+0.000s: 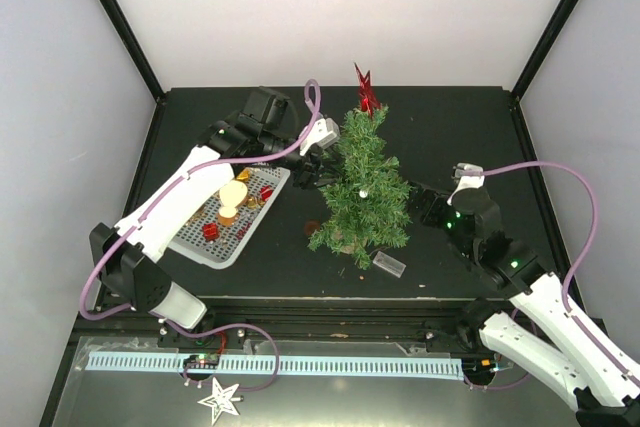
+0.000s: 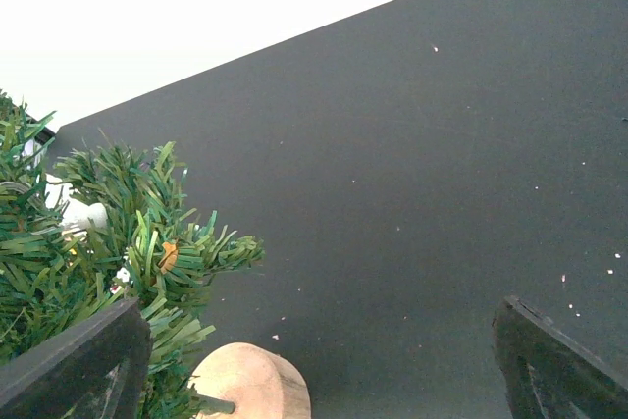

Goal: Decorate the small christmas tree

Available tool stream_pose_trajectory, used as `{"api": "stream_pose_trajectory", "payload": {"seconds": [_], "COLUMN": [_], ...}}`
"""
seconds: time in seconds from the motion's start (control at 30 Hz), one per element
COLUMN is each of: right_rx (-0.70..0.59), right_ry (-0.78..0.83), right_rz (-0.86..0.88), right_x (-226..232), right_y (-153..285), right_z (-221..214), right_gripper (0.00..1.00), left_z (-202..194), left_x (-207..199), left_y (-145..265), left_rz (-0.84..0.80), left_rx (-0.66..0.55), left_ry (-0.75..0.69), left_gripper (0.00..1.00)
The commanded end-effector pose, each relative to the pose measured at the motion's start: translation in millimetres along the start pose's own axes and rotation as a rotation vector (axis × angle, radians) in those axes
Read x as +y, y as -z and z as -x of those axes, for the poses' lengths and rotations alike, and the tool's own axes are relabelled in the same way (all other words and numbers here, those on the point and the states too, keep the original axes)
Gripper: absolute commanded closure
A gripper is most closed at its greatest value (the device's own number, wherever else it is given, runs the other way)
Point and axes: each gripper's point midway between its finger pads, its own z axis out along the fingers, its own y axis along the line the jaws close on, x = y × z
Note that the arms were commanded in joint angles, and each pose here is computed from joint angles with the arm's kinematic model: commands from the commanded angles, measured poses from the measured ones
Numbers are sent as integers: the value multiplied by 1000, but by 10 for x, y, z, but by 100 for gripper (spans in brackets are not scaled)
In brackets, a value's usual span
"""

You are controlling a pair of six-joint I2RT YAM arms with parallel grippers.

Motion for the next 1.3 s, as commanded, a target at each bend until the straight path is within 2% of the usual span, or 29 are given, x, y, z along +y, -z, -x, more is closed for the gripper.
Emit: {"api": "stream_pose_trajectory", "payload": {"seconds": [0.0, 0.17, 0.33, 0.5, 0.6, 0.8, 0.9, 1.07, 1.27], "right_rx": [-16, -22, -38, -41, -45, -59, -58, -45, -35], "right_ry": [5, 8, 17, 22, 21, 13, 10, 5, 2], "right_rz": [0, -6, -14, -26, -39, -62, -65, -74, -71], "right_x": [-12, -26, -45, -59, -87, -138, -146, -152, -145], "right_y": [30, 45, 80, 78, 83, 103, 94, 56, 28], "right_z": [38, 53, 91, 104, 105, 125, 113, 80, 51], "right_gripper": [5, 5, 5, 5, 5, 5, 5, 5, 5], "left_z": [217, 162, 64, -125, -292, -1078, -1406, -1850, -2228], "left_x": [-104, -64, 14, 110, 86, 46, -5, 163, 411], "left_y": [178, 270, 550, 852, 972, 696, 533, 331, 158], "left_rz": [42, 115, 240, 300, 316, 238, 170, 119, 131], "left_rx": [-34, 3, 38, 15, 10, 126, 172, 303, 395], "left_ry": [-82, -117, -170, -128, -122, -61, -39, 74, 170], "left_gripper": [43, 42, 35, 29, 31, 45, 49, 51, 52]}}
